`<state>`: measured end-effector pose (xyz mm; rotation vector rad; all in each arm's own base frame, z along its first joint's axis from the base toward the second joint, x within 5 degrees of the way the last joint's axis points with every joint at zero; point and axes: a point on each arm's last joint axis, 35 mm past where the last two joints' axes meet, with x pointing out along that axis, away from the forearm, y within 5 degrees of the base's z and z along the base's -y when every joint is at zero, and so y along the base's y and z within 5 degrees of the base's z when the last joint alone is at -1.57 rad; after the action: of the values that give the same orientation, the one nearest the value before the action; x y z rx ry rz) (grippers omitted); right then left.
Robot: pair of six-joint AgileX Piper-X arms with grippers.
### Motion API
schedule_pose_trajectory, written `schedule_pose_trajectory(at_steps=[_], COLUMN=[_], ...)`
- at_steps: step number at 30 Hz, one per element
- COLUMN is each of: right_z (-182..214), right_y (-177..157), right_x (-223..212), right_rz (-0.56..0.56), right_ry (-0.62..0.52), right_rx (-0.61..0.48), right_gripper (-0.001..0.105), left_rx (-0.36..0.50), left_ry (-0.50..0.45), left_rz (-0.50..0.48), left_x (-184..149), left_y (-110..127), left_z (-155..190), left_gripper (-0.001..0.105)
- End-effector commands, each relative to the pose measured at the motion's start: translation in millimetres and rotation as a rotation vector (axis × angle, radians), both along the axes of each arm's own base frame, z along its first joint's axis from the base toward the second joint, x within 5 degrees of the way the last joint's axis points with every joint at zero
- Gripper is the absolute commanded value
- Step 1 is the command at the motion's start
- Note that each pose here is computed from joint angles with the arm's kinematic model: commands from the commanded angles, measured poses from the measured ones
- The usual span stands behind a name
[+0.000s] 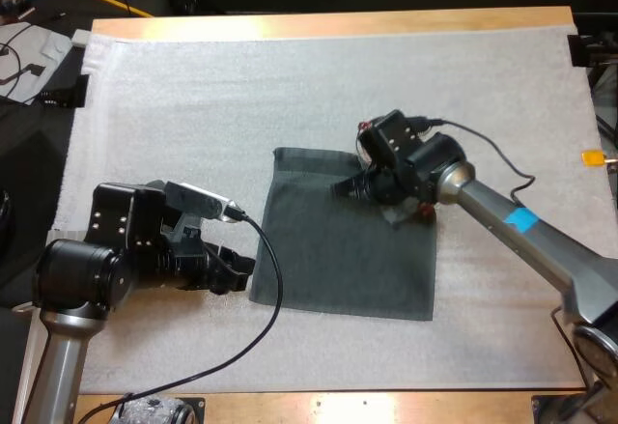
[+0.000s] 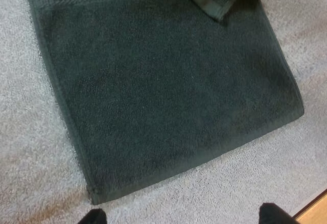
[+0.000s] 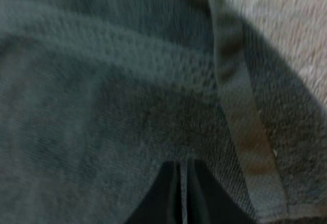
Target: Pick towel from pile, fold and stack
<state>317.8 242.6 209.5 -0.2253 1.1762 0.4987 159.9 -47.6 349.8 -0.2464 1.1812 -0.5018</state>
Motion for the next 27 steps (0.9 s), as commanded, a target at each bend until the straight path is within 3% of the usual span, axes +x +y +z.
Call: schedule_pose_trajectory(at_steps=[1,15,27], right_z=[-16,-52,-52], right_y=[1,-3,-8], right_x=[1,23,63], right_rz=[0.016,-0.077,-0.261], right_ry=[0.022,0.014,-0.116], right_rx=[-0.021,-0.071,-0.023], right_gripper=[0.000,0.000,0.000], left_rx=[-0.007,-0.007,-0.008], left_ry=[0.005,0.006,0.006], left_rz=[-0.007,-0.006,-0.008], left_x=[-1,-1,-2], left_y=[-1,0,0], left_z=[0,1,1], left_gripper=[0.058,0.058,0.058])
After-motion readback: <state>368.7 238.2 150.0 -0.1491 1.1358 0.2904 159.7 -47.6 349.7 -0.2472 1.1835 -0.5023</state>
